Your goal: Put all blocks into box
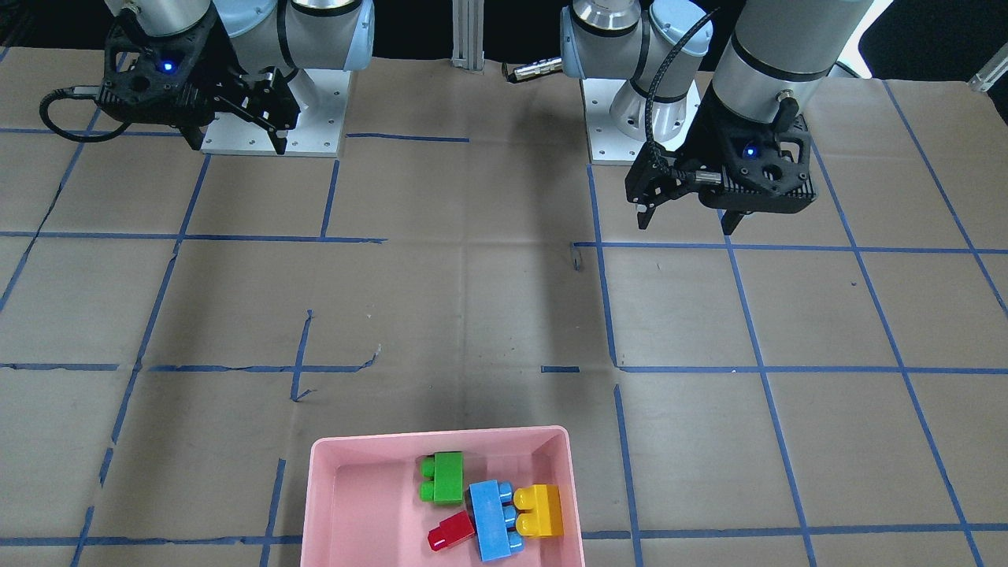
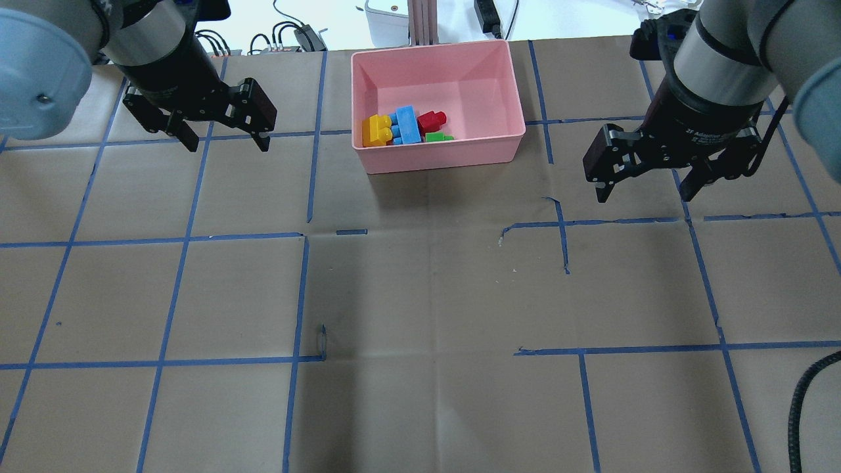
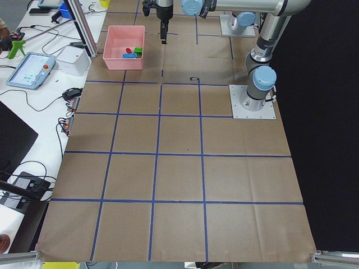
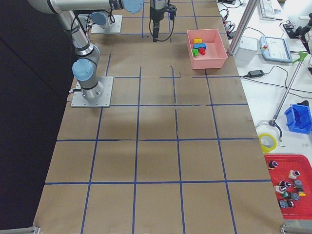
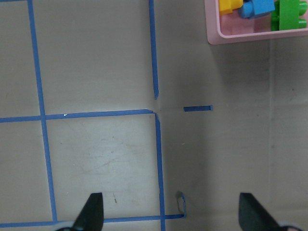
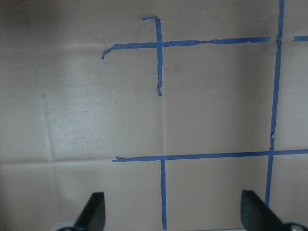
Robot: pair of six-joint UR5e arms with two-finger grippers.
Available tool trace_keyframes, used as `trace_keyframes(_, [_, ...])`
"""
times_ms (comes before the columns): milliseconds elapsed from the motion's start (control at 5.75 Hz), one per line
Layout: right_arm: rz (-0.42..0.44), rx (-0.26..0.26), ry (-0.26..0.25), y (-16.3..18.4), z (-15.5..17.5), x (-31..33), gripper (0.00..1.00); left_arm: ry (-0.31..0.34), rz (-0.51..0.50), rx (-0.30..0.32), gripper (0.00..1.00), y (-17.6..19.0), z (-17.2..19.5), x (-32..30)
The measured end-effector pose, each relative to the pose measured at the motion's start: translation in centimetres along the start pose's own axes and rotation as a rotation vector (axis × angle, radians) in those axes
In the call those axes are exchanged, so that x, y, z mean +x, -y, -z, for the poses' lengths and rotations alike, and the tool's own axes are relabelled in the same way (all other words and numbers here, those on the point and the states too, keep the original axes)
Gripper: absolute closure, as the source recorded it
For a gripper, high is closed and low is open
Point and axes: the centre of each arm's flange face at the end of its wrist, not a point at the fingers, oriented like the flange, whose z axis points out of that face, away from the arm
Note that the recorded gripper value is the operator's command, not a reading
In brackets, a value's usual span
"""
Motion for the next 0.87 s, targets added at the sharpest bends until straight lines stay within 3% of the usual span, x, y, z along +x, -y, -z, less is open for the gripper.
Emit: trace_keyframes(870, [-0.005,-0.034,-0.002,1.6,-1.8,0.2,0.0,-0.001,-0.001,0.001,0.0,-0.2,0.1,0.0])
